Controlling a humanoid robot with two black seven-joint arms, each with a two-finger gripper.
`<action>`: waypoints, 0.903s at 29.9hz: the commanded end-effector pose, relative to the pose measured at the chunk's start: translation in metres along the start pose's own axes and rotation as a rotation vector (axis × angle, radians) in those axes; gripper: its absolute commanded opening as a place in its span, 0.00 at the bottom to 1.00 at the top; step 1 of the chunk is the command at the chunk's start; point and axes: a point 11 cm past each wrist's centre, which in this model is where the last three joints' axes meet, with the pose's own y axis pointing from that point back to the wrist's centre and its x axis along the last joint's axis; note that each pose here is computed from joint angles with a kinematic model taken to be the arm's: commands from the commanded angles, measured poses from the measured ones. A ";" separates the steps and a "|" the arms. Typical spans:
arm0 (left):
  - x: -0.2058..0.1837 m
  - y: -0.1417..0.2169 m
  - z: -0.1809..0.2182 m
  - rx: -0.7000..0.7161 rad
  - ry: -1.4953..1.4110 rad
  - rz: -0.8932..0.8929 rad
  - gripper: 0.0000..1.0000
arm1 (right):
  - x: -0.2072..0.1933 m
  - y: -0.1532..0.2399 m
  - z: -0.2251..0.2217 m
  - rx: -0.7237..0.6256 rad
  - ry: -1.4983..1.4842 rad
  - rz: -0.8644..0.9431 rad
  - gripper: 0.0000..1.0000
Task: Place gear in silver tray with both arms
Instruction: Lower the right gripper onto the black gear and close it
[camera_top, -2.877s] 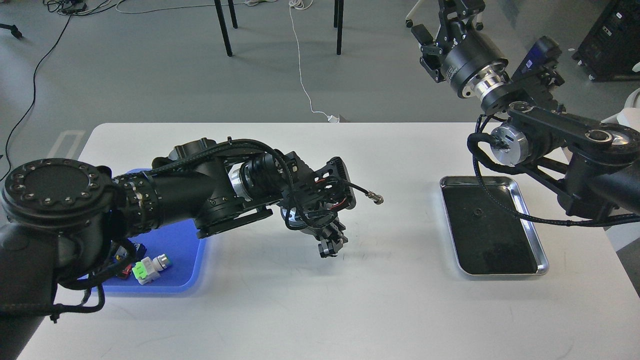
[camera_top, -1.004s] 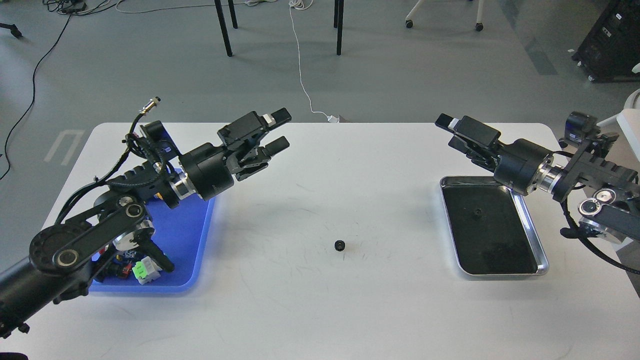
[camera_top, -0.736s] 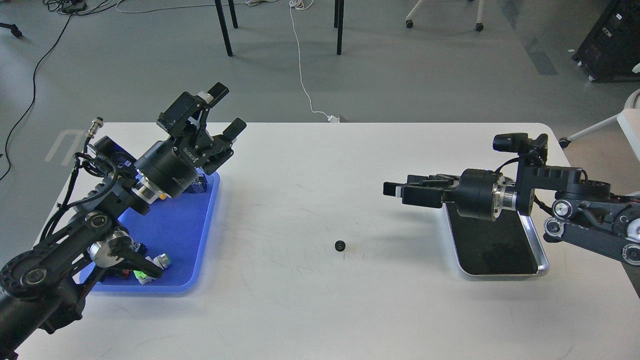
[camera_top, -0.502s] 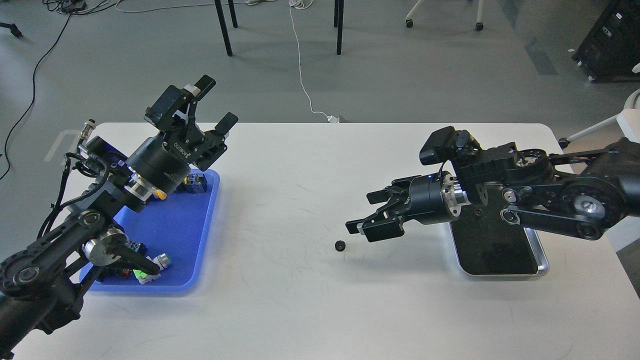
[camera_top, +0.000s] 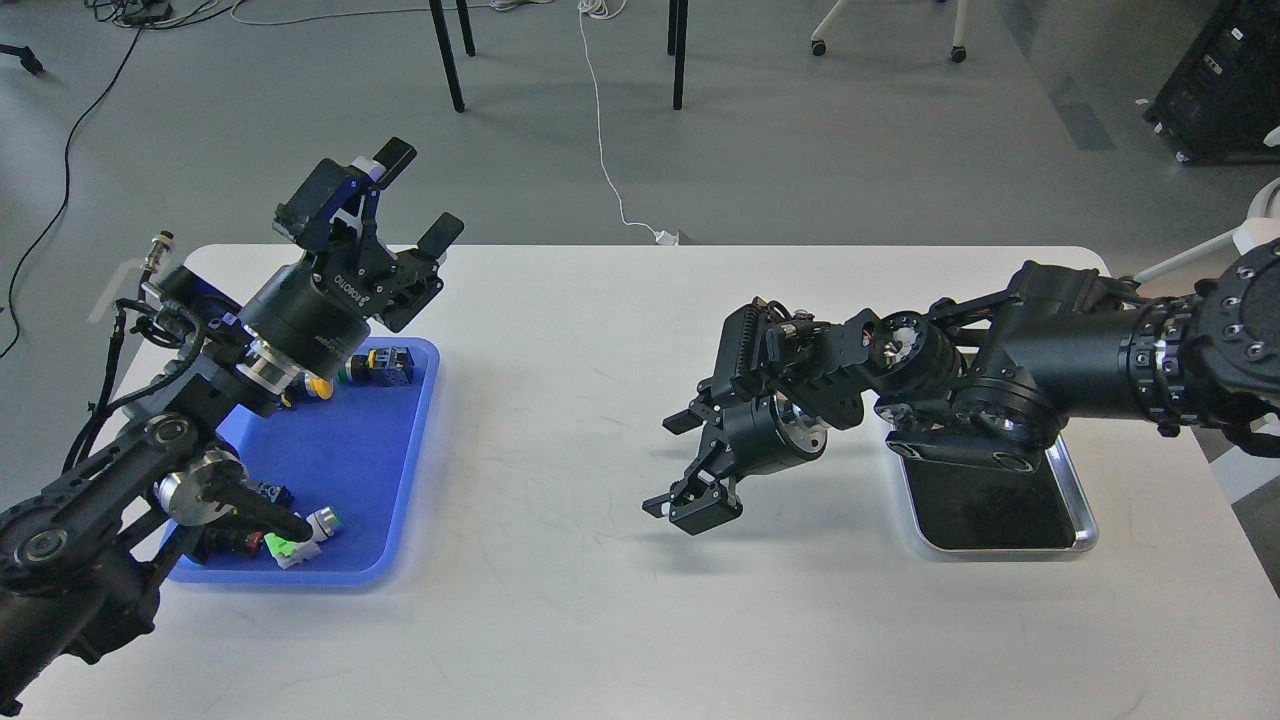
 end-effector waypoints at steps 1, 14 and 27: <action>-0.002 -0.001 -0.001 -0.004 0.007 -0.002 0.98 | -0.010 -0.003 0.000 -0.001 -0.022 -0.005 0.99; -0.004 -0.002 -0.002 -0.005 0.013 -0.006 0.98 | -0.027 -0.011 0.009 -0.036 -0.004 -0.055 0.98; -0.005 -0.002 -0.002 -0.005 0.017 -0.009 0.98 | -0.037 -0.023 0.002 -0.022 -0.018 -0.029 0.87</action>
